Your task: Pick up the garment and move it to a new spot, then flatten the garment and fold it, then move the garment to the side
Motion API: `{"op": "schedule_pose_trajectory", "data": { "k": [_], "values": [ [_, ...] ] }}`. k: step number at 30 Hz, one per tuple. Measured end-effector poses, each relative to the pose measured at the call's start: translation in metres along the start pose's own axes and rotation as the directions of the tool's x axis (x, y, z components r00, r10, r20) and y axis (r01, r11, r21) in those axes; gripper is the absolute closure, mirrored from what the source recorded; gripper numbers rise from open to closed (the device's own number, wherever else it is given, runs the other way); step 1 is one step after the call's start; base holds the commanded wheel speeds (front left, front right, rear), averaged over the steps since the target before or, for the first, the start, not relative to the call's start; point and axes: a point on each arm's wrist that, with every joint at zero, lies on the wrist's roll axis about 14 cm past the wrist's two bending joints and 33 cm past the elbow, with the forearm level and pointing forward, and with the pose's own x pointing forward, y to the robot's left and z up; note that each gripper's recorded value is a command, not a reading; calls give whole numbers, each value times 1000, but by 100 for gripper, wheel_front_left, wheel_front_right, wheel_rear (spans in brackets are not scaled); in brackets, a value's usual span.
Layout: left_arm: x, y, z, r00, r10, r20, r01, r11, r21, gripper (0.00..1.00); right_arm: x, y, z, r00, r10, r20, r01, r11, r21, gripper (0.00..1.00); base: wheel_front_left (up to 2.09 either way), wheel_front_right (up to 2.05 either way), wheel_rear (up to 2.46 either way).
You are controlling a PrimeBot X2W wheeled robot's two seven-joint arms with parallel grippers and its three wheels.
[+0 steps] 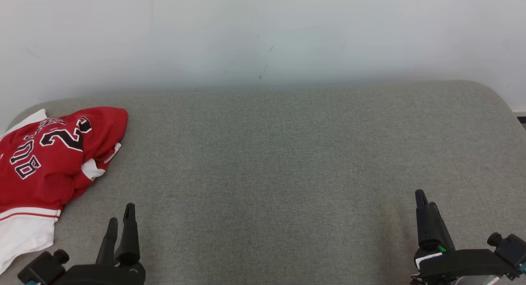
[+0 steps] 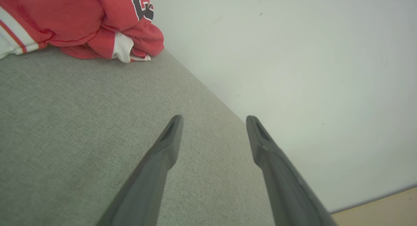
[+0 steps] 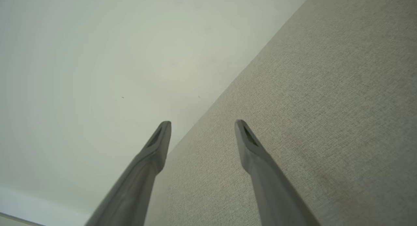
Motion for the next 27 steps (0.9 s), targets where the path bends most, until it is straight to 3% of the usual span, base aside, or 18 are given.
{"op": "schedule_pose_trajectory", "data": {
  "k": [11, 27],
  "values": [
    [-1, -6, 3, 1000, -26, 16, 22, 977, 211, 0, 1, 10, -4, 999, 38, -7, -39, 981, -189, 0, 0, 0, 0],
    [-4, -11, 9, 997, -57, 47, 34, 915, 401, 0, -2, 19, -17, 996, 82, -38, -91, 919, -385, 0, 0, 0, 0]
  ]
}}
